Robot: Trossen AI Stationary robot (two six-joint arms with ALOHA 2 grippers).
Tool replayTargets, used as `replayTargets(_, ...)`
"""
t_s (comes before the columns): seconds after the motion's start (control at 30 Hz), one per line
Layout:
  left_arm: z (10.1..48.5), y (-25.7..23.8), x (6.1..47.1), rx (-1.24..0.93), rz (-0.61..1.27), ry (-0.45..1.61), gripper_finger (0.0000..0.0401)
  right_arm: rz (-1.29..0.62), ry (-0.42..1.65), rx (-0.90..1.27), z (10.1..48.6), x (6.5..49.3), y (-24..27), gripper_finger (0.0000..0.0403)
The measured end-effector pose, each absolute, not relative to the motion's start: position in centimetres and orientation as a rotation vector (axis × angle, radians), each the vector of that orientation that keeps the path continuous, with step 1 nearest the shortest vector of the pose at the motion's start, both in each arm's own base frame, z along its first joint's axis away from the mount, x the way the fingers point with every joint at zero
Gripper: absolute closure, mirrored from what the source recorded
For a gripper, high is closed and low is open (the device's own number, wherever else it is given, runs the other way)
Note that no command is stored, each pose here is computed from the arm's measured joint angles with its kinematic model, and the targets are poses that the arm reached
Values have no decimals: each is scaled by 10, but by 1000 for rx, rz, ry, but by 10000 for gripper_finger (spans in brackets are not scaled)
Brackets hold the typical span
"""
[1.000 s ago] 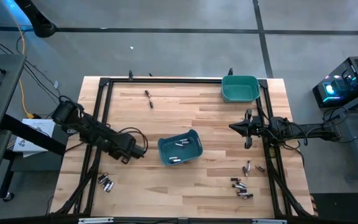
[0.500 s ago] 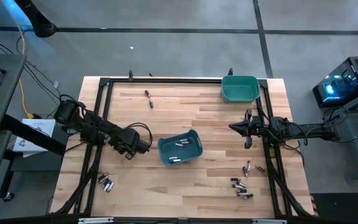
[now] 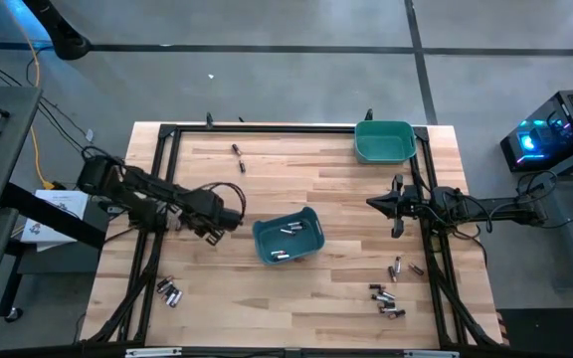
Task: Sort batteries
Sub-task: Put the silver battery into the blue bin
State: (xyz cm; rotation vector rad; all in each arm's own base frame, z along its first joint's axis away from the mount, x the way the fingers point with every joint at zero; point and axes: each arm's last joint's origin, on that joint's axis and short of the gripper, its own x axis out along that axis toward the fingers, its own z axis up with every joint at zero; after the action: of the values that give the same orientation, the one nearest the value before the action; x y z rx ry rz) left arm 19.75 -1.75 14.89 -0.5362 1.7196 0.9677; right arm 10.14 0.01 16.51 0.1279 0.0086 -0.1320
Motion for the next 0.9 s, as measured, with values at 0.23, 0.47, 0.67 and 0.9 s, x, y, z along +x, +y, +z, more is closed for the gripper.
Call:
replayTargets(0.23,165,-7,193,-398,666,1739,211,-132,8,128,165,101,0,403)
replayTargets(0.47,147,2,199,-265,520,1887,207,-132,9,128,165,101,0,403)
replayTargets(0.67,125,8,203,-185,442,2036,240,-132,9,128,165,101,0,403)
replayTargets(0.9,104,17,204,-142,359,2179,281,-132,8,128,165,101,0,403)
